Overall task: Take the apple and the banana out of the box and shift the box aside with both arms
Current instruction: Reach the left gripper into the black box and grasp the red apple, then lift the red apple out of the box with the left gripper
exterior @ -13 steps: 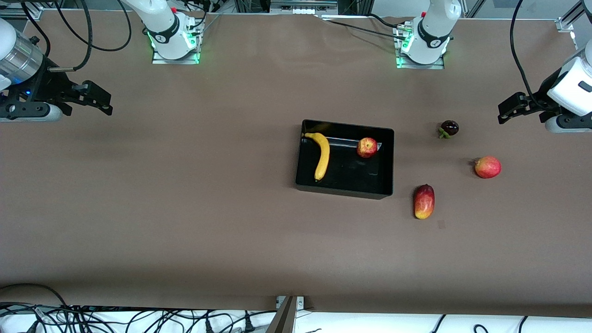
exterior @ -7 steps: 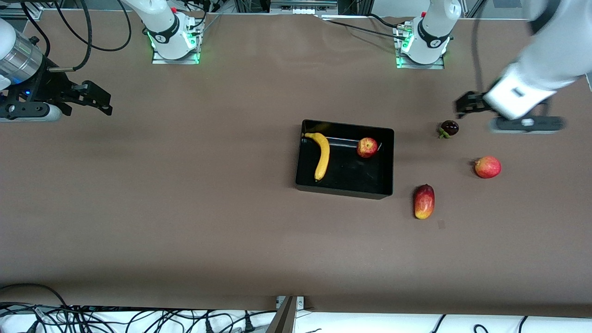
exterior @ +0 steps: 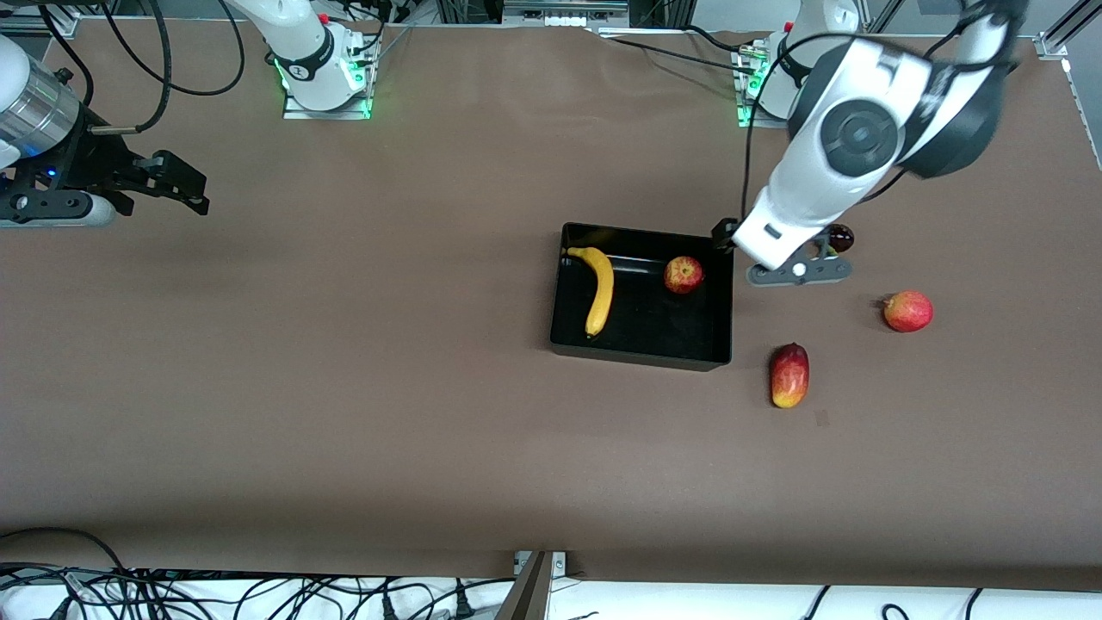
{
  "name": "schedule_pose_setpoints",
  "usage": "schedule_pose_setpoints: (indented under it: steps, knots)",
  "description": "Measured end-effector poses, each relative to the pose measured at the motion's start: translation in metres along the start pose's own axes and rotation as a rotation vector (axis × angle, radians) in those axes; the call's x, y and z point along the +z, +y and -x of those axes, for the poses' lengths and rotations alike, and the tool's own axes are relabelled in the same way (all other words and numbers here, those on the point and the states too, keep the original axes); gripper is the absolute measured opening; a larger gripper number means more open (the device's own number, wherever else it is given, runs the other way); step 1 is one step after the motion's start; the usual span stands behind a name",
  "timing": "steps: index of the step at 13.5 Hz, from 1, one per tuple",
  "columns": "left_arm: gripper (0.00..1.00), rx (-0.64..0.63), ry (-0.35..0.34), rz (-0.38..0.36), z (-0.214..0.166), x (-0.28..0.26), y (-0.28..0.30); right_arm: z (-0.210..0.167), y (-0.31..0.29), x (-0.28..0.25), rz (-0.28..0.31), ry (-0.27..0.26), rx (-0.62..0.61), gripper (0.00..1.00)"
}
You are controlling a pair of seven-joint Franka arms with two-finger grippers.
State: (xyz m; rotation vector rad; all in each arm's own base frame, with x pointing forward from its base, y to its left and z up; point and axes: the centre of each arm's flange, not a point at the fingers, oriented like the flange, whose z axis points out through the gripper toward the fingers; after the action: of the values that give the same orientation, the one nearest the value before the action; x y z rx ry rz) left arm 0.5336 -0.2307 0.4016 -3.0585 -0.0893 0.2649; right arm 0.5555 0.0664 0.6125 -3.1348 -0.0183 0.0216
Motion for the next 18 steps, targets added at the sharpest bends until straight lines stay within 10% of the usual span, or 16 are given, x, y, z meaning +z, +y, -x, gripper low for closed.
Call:
schedule_pose_setpoints:
  steps: [18]
  knots:
    - [1.0,0.024,-0.016,0.016,0.006,0.197,0.058,0.0,0.0,0.0,0.0,0.0,0.0,1.0]
